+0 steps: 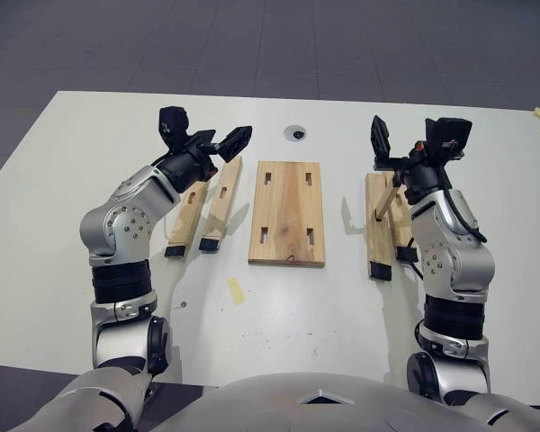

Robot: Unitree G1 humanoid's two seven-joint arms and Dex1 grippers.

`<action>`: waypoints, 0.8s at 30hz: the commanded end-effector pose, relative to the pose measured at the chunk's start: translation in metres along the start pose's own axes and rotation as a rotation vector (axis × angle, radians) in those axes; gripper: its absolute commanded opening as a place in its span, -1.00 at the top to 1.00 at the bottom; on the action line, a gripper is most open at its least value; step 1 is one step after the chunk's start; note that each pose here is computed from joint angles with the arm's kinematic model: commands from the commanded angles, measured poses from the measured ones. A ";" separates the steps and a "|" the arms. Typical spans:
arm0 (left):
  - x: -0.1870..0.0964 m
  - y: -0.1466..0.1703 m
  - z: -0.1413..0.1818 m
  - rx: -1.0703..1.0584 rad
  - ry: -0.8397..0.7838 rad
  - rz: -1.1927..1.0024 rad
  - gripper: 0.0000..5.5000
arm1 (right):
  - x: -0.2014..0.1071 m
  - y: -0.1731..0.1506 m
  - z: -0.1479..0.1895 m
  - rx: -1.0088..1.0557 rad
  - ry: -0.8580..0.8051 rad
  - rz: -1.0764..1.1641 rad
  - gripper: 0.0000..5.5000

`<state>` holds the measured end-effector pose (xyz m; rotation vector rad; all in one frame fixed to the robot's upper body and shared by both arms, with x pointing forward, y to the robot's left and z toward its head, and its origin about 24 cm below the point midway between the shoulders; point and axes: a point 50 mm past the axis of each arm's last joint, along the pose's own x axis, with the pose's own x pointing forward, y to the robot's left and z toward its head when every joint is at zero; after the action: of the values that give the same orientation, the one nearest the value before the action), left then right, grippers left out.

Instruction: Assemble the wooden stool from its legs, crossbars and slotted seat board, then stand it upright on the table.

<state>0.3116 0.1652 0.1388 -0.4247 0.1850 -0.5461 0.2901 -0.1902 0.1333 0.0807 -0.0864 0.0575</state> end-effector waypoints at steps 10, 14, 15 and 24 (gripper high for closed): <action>-0.003 0.002 -0.005 0.001 0.024 0.014 -0.96 | -0.015 0.004 0.043 0.057 -0.177 -0.004 -0.96; -0.006 0.003 -0.006 -0.002 0.021 0.022 -0.96 | -0.037 0.012 0.066 0.064 -0.225 0.044 -0.96; -0.007 0.003 -0.006 -0.002 0.021 0.023 -0.96 | -0.043 0.010 0.062 0.062 -0.194 0.043 -0.96; -0.015 0.008 -0.006 -0.003 0.011 0.063 -0.96 | -0.111 0.014 -0.030 0.196 0.364 0.132 -0.96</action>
<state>0.3028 0.1729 0.1315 -0.4257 0.1977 -0.5069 0.1896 -0.1904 0.1013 0.2277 0.2175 0.1264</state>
